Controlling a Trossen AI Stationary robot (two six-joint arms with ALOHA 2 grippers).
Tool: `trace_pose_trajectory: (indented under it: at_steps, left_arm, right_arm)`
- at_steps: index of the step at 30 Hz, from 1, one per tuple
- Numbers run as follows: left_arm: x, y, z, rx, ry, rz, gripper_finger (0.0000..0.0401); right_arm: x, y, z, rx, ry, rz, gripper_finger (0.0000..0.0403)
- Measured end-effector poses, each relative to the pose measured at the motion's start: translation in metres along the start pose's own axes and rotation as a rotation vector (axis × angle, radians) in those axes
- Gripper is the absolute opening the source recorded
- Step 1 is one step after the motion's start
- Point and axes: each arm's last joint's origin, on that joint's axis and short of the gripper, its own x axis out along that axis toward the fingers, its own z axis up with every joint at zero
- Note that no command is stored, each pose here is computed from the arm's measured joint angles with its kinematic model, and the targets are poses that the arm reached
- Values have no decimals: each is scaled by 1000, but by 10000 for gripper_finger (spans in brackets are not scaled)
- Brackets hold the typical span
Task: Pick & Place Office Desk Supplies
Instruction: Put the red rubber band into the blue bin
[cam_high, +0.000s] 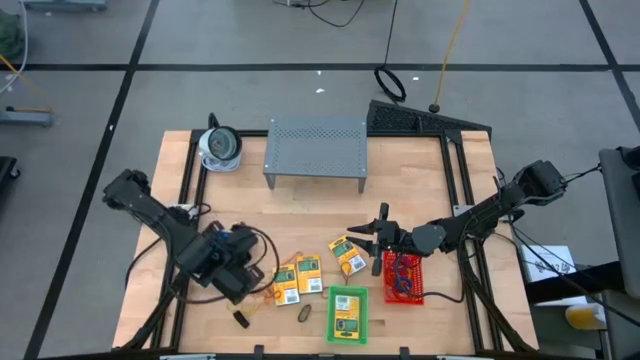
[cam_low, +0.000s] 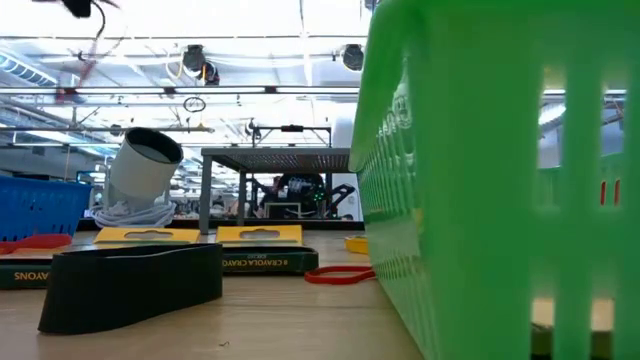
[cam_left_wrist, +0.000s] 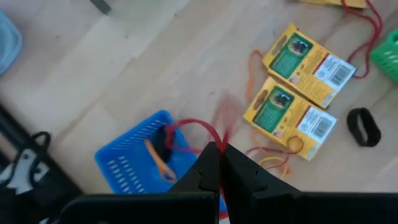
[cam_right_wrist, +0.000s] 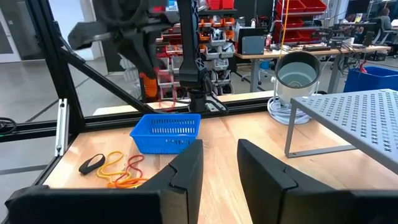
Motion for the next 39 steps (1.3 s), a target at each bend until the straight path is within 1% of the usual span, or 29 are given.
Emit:
trace_pose_trajectory:
  at_steps: [3,9,13,14,16,24,27,33,35,37,39]
  left_arm:
    - [14,3,-8,-5,52,62,4]
    - [52,12,-25,-30,237,210,4]
    - [68,22,-36,-42,336,270,3]
    - [70,25,-37,-44,342,273,3]
    - [71,32,-38,-56,347,238,4]
    - [77,66,-46,-164,308,136,5]
    - [84,70,-50,-188,305,113,3]
    - [97,68,-54,-183,305,82,5]
    - [100,69,-55,-176,305,92,3]
    - [103,72,-57,-180,308,124,5]
    - [105,74,-58,-184,324,128,8]
  right_arm:
    - [0,0,0,0,0,0,89]
    - [0,0,0,0,-1,0,89]
    - [0,0,0,0,-1,0,89]
    - [0,0,0,0,0,0,89]
    - [0,0,0,0,0,0,89]
    - [0,0,0,0,-1,0,89]
    - [0,0,0,0,-1,0,89]
    - [0,0,0,1,0,0,89]
    - [0,0,0,1,0,0,89]
    - [0,0,0,1,0,0,89]
    - [0,0,0,1,0,0,89]
